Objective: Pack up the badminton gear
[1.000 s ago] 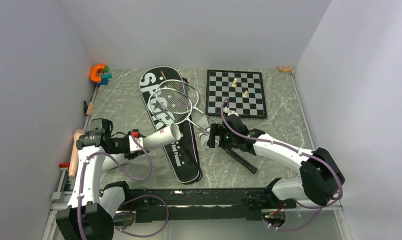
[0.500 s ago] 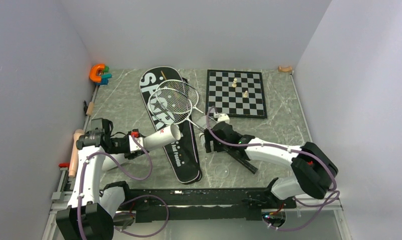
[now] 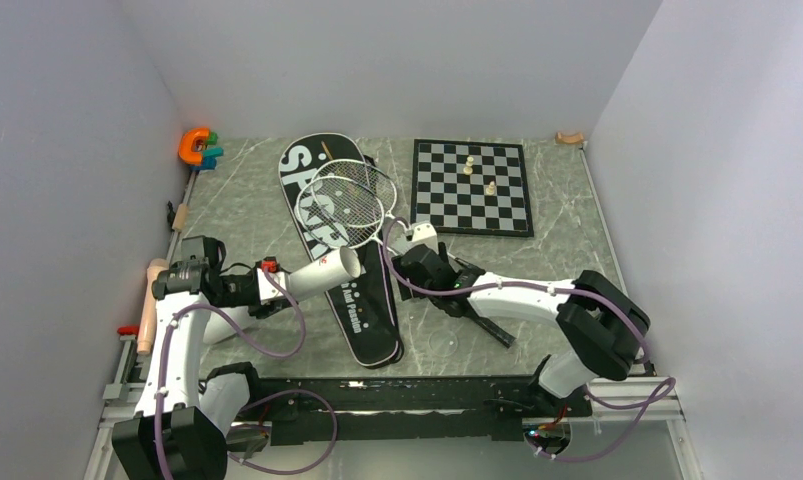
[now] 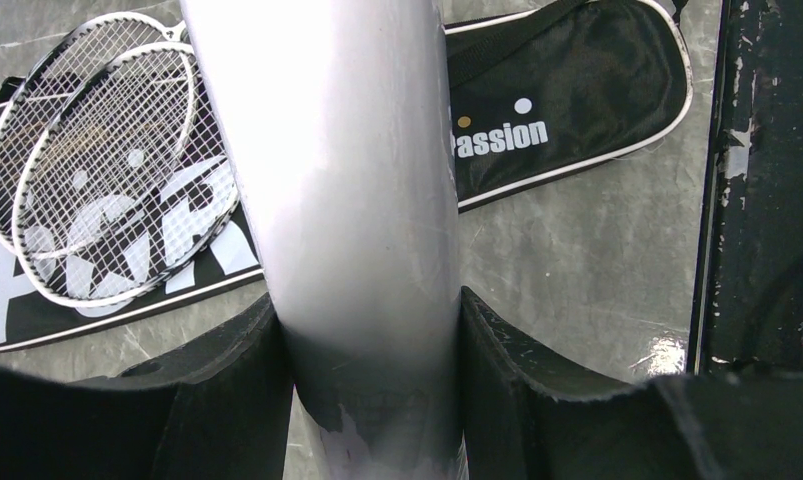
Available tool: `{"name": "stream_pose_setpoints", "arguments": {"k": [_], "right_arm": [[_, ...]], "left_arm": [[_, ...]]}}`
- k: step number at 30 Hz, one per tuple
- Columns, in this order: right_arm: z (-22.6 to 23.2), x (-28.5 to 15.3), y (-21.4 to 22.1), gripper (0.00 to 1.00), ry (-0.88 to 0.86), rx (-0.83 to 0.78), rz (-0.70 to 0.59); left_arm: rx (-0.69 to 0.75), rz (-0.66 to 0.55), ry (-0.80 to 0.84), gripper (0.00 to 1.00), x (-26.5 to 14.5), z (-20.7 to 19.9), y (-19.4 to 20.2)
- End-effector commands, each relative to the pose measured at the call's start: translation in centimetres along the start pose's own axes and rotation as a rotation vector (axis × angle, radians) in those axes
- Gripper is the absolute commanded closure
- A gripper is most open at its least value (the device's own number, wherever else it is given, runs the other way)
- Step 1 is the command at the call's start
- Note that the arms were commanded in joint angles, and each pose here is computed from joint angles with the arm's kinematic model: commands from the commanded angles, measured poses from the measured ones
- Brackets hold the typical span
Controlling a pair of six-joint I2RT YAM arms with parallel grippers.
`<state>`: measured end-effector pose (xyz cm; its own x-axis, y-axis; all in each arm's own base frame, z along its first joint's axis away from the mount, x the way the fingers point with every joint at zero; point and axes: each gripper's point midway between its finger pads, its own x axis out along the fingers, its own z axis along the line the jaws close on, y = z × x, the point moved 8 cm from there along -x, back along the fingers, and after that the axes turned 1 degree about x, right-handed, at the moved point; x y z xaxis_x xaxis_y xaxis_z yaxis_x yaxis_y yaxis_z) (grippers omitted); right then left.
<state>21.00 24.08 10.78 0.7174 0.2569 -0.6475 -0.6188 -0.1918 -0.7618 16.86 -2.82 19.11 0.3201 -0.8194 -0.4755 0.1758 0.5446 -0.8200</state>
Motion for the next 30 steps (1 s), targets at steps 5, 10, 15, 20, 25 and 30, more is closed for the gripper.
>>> {"name": "stream_pose_setpoints", "arguments": {"k": [5,10,15,20,25,30], "right_arm": [[0.7,-2.0,-3.3,0.29,-0.097,0.016,-0.142],[-1.2,-3.7,-2.7,0.25,-0.104,-0.014,-0.159],[-3.0,-3.5,-1.5,0.25,-0.076,-0.029,-0.158],[-3.2,-1.9,-1.2,0.26,-0.011,-0.047,-0.118],[-2.7,-0.5,0.1,0.26,-0.014,-0.04,-0.079],[-2.5,0.4,0.1,0.29,0.006,-0.031,-0.103]], "left_arm": [[-0.004,-0.059,-0.009,0.6,-0.1,0.0,-1.1],[0.004,-0.062,-0.012,0.6,-0.2,0.1,-1.4],[0.006,-0.073,-0.021,0.6,-0.2,0.3,-1.6],[0.006,-0.073,-0.021,0.6,-0.3,0.4,-1.7],[0.008,-0.064,-0.019,0.6,-0.3,0.3,-1.7],[0.008,-0.062,-0.022,0.6,-0.4,0.4,-1.7]]}}
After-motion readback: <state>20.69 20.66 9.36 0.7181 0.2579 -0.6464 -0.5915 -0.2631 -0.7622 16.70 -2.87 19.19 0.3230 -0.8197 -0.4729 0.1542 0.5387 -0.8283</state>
